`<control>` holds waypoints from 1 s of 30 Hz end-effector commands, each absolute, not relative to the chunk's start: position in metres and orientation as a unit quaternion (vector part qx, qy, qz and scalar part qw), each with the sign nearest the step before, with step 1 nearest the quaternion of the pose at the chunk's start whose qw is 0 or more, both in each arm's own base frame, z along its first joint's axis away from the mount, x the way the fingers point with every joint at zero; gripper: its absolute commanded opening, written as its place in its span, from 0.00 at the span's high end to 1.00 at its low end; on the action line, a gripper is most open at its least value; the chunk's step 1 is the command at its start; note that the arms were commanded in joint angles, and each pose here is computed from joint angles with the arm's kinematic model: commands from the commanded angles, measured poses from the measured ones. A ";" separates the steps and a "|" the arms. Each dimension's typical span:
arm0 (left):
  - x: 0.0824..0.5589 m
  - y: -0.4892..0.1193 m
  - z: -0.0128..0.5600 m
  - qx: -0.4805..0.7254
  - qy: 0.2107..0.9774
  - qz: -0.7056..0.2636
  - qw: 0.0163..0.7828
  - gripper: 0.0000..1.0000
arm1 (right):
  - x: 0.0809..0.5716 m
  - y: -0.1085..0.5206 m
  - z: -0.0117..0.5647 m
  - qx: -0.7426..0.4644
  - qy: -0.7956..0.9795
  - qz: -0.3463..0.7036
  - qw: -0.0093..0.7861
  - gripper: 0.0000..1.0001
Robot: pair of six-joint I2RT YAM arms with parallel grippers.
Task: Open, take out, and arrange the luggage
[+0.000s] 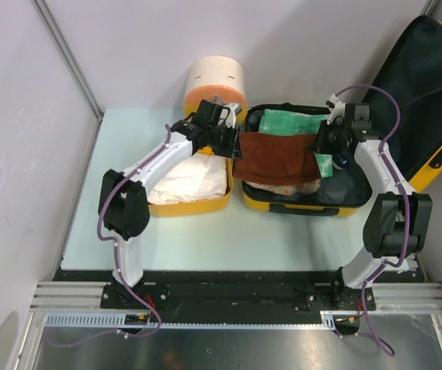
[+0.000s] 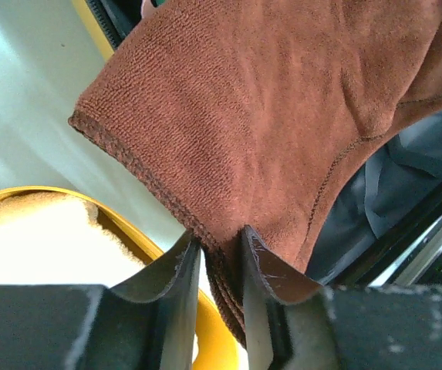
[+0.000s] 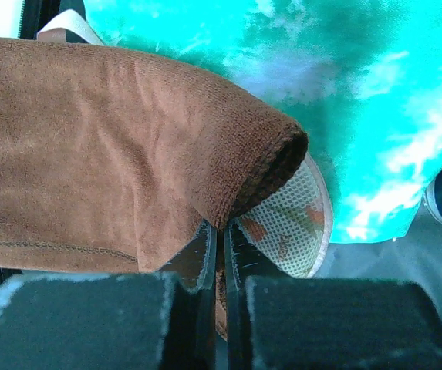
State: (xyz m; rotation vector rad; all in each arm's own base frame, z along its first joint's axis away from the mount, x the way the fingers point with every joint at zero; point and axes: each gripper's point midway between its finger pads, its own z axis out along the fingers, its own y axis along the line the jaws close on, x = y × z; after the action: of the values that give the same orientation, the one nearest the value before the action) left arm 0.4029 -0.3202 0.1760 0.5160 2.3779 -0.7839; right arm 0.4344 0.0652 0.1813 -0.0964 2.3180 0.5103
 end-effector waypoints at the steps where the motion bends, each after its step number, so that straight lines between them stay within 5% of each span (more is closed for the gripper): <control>1: 0.400 -0.320 0.182 0.187 0.889 -0.304 0.287 0.74 | 0.444 0.064 0.202 -0.049 0.891 0.192 0.408 1.00; 9: 0.403 -0.305 0.212 0.187 0.879 -0.288 0.330 0.83 | 0.441 0.074 0.213 -0.055 0.883 0.205 0.418 1.00; 11: 0.402 -0.301 0.216 0.192 0.878 -0.281 0.338 0.74 | 0.441 0.075 0.220 -0.061 0.879 0.206 0.426 1.00; 12: 0.401 -0.300 0.217 0.194 0.877 -0.279 0.339 0.58 | 0.439 0.085 0.222 -0.073 0.876 0.211 0.427 1.00; 14: 0.399 -0.300 0.215 0.193 0.879 -0.281 0.334 0.50 | 0.437 0.087 0.224 -0.077 0.876 0.210 0.427 1.00; 18: 0.396 -0.304 0.202 0.185 0.886 -0.292 0.310 0.70 | 0.436 0.086 0.221 -0.077 0.878 0.209 0.423 1.00; 23: 0.397 -0.311 0.193 0.180 0.889 -0.304 0.291 0.76 | 0.437 0.086 0.222 -0.078 0.877 0.209 0.425 1.00; 27: 0.396 -0.314 0.202 0.185 0.883 -0.313 0.297 0.98 | 0.435 0.085 0.225 -0.078 0.876 0.209 0.428 1.00; 30: 0.395 -0.308 0.220 0.188 0.876 -0.310 0.318 1.00 | 0.433 0.087 0.233 -0.081 0.871 0.214 0.435 1.00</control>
State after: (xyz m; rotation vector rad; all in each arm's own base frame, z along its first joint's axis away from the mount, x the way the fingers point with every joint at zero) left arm 0.3958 -0.3118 0.1891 0.4892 2.3700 -0.7964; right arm 0.4296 0.0848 0.1912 -0.1558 2.2947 0.5359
